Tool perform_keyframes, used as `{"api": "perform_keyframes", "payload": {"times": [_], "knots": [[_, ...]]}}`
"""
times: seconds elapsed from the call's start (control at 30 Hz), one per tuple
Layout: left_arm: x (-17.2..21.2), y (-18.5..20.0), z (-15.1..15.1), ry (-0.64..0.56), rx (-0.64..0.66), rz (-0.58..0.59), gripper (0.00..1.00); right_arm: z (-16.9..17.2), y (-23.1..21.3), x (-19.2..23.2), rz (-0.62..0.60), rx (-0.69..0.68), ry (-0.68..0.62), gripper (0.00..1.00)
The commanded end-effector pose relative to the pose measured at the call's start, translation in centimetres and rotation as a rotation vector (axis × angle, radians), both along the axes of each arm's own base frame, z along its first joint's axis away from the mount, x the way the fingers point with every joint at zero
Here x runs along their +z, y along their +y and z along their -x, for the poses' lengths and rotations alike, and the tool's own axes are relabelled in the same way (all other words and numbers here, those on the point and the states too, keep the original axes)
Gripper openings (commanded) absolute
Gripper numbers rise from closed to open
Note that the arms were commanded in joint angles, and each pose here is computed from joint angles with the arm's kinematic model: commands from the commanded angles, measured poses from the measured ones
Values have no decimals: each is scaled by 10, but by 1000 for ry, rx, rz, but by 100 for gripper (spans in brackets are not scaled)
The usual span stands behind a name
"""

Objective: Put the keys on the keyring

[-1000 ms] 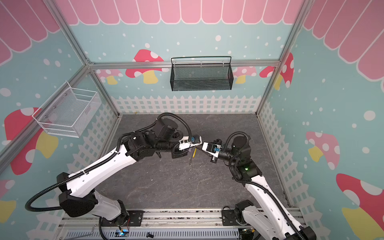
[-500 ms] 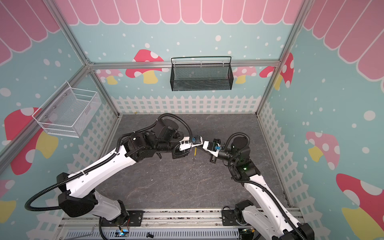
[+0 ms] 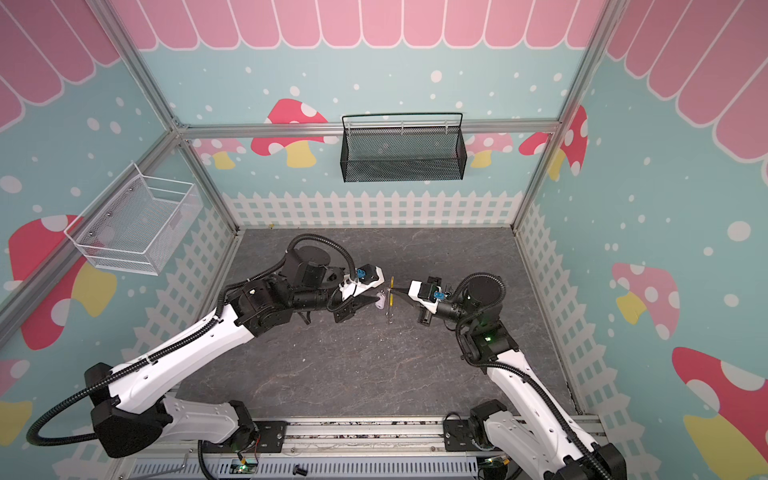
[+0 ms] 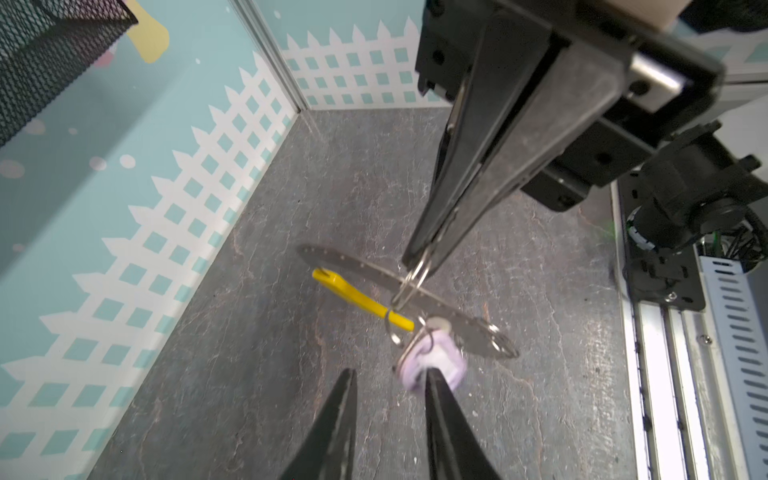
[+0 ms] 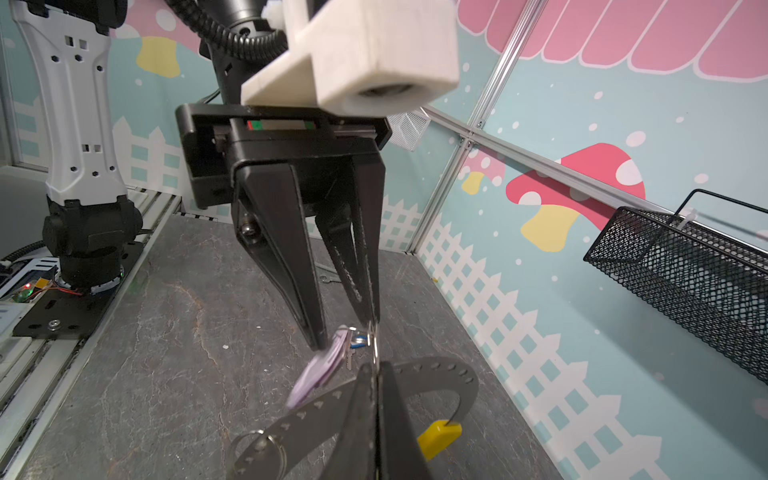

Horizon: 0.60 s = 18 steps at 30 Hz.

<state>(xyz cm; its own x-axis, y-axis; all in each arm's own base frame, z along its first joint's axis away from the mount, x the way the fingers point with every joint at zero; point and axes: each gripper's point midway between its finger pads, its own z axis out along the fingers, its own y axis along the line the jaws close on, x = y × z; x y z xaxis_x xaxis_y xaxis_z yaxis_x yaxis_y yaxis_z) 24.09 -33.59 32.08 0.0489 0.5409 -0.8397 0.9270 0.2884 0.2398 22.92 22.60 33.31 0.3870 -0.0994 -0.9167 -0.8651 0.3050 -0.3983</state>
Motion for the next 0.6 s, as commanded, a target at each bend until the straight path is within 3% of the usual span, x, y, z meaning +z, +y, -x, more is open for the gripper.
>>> {"api": "perform_keyframes", "payload": {"times": [0.0, 0.2, 0.57], "knots": [[15, -11, 7, 9, -54, 105, 29, 5, 2, 6, -21, 29, -16, 0], [13, -15, 13, 6, -94, 128, 27, 6, 1, 9, -27, 27, -21, 0], [-3, -24, 19, -38, -138, 61, 1, 5, -1, 17, -73, 14, -21, 0]]}}
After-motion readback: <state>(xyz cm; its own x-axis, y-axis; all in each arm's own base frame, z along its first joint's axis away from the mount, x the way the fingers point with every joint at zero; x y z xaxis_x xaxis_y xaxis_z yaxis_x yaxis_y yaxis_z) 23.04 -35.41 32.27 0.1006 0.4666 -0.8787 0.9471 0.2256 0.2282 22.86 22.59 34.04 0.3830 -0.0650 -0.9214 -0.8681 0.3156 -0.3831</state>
